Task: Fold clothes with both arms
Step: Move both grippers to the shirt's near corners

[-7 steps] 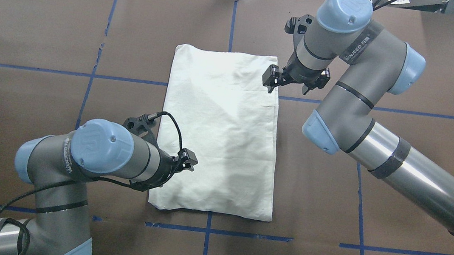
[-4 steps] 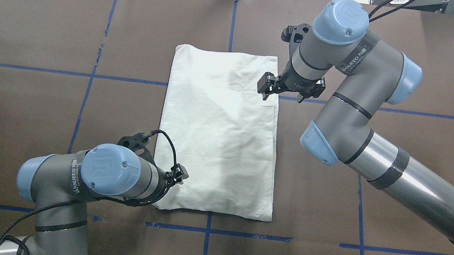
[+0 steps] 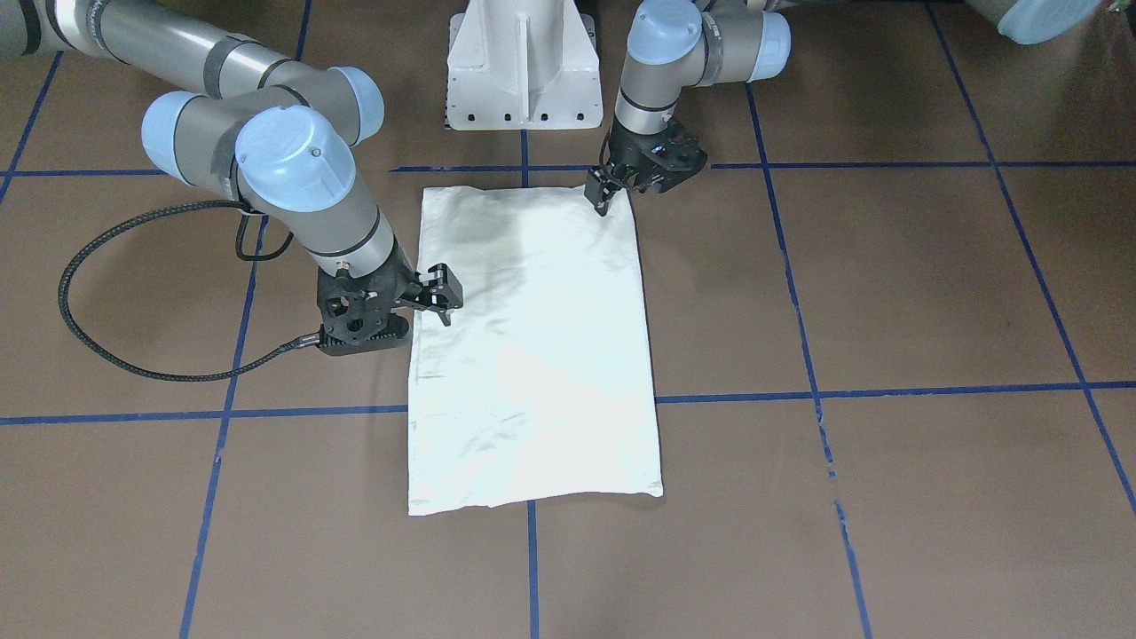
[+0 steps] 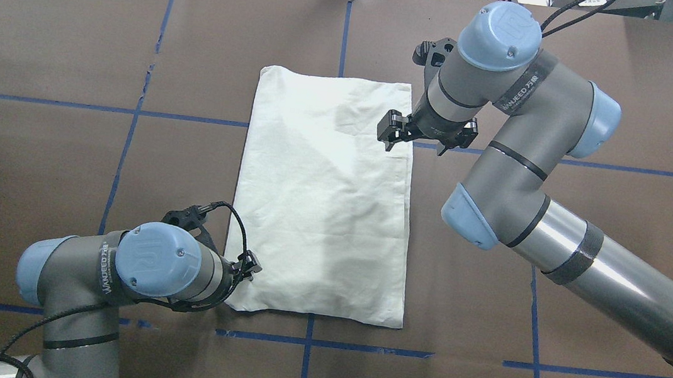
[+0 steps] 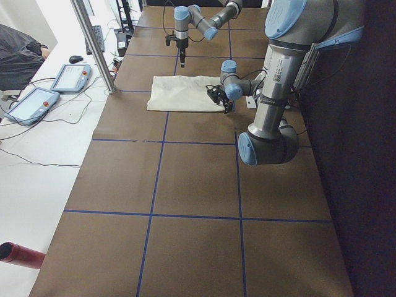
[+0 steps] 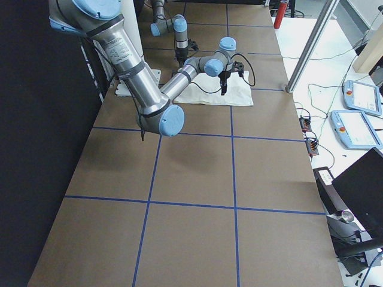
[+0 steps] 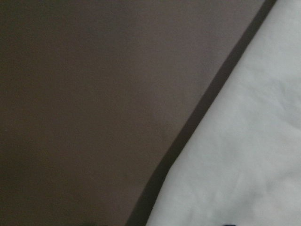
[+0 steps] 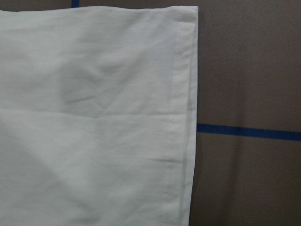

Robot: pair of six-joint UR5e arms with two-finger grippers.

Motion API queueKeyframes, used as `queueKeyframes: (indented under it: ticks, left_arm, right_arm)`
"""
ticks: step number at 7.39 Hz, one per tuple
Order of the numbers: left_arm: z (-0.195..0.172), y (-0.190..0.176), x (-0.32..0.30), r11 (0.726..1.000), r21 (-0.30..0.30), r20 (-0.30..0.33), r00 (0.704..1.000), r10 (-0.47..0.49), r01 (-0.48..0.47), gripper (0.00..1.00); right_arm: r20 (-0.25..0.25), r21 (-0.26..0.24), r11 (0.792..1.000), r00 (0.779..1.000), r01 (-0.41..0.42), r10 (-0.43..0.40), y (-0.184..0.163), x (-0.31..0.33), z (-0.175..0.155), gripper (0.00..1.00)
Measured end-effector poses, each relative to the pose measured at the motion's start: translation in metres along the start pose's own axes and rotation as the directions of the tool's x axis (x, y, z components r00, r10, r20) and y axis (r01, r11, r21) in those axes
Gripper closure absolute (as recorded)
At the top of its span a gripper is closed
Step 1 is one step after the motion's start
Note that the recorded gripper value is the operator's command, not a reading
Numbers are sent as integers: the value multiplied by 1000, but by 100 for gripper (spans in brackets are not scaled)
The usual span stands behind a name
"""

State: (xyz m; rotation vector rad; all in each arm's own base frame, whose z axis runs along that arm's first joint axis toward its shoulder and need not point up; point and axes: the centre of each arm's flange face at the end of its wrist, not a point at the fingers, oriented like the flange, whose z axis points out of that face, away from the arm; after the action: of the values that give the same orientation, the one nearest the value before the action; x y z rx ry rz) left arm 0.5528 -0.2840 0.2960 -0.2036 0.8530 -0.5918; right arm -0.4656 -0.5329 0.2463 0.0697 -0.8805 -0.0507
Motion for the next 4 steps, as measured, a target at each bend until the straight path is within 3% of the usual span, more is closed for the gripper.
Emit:
queueKeyframes:
  ticks: [1, 3, 4]
  left_arm:
    - [0, 0, 0, 1000, 0, 1, 1000, 0, 0, 36]
    - [0, 2, 1, 1000, -3, -1, 1000, 1, -1, 87]
    - [-1, 3, 2, 1000, -4, -3, 1000, 2, -2, 100]
  right_arm:
    - [-1, -1, 1000, 1000, -1, 1, 0, 0, 1, 0]
    - [-4, -3, 1000, 1000, -2, 2, 0, 3, 2, 0]
    - [-5, -3, 1000, 1000, -3, 3, 1, 4, 2, 0]
